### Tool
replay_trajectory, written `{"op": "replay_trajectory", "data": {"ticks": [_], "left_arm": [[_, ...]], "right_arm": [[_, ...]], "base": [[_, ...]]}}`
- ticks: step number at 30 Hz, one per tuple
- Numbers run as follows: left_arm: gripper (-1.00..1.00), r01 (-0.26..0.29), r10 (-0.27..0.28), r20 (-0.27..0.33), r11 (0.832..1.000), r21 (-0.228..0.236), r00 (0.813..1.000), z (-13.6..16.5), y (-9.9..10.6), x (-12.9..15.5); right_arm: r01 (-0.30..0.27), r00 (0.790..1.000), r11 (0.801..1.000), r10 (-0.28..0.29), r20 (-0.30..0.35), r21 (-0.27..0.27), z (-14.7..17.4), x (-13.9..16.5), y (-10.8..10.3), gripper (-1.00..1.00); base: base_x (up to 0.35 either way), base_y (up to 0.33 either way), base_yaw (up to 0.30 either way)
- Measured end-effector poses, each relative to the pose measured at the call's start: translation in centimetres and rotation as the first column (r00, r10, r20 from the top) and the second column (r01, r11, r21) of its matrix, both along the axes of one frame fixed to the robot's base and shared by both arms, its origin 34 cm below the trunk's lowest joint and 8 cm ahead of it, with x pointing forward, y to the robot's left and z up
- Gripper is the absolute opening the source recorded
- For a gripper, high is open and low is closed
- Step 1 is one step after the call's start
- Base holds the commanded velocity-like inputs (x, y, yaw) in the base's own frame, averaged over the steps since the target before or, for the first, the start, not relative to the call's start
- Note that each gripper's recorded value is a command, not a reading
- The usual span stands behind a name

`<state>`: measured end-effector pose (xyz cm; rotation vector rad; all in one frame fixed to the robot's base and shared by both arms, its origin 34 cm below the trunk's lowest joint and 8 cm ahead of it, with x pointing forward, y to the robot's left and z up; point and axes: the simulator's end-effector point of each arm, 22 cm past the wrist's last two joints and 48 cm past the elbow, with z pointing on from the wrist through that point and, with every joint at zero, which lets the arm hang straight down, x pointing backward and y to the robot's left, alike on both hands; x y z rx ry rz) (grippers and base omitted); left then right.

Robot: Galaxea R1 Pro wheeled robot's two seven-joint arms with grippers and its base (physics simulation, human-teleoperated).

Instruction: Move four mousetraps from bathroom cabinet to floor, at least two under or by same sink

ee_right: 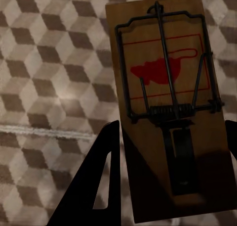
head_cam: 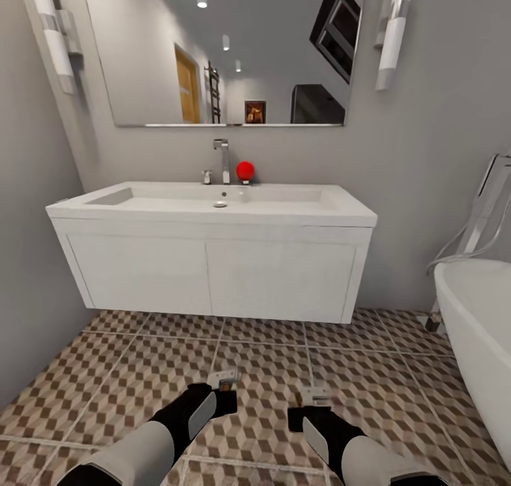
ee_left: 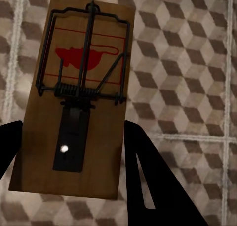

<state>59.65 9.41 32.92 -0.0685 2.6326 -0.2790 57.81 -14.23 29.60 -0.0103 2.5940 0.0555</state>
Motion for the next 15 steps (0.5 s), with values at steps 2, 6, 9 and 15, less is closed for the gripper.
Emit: {"op": "replay_trajectory", "data": {"ticks": [2,6,9,15], "left_arm": [[-1.0,0.0,0.0,-0.008,1.0,0.0,1.0,-0.4,0.0,-0.1],[-1.0,0.0,0.0,-0.024,1.0,0.0,1.0,-1.3,0.0,-0.4],[-1.0,0.0,0.0,-0.036,1.0,0.0,0.999,-2.0,0.0,-0.7],[-1.0,0.0,-0.001,-0.056,1.0,-0.001,0.998,-3.2,0.0,-1.0]], "right_arm": [[-0.001,1.0,1.0,0.001,-0.008,0.002,-0.4,-0.2,0.0,-1.0],[-0.003,1.0,1.0,0.003,-0.024,0.005,-1.3,-0.5,0.1,-1.0],[-0.004,0.999,1.0,0.004,-0.037,0.007,-1.9,-0.8,0.2,-1.0],[-0.006,0.998,1.0,0.007,-0.061,0.011,-3.1,-1.4,0.3,-1.0]], "base": [[0.0,0.0,0.0],[0.0,0.0,0.0],[0.0,0.0,0.0],[0.0,0.0,0.0]]}}
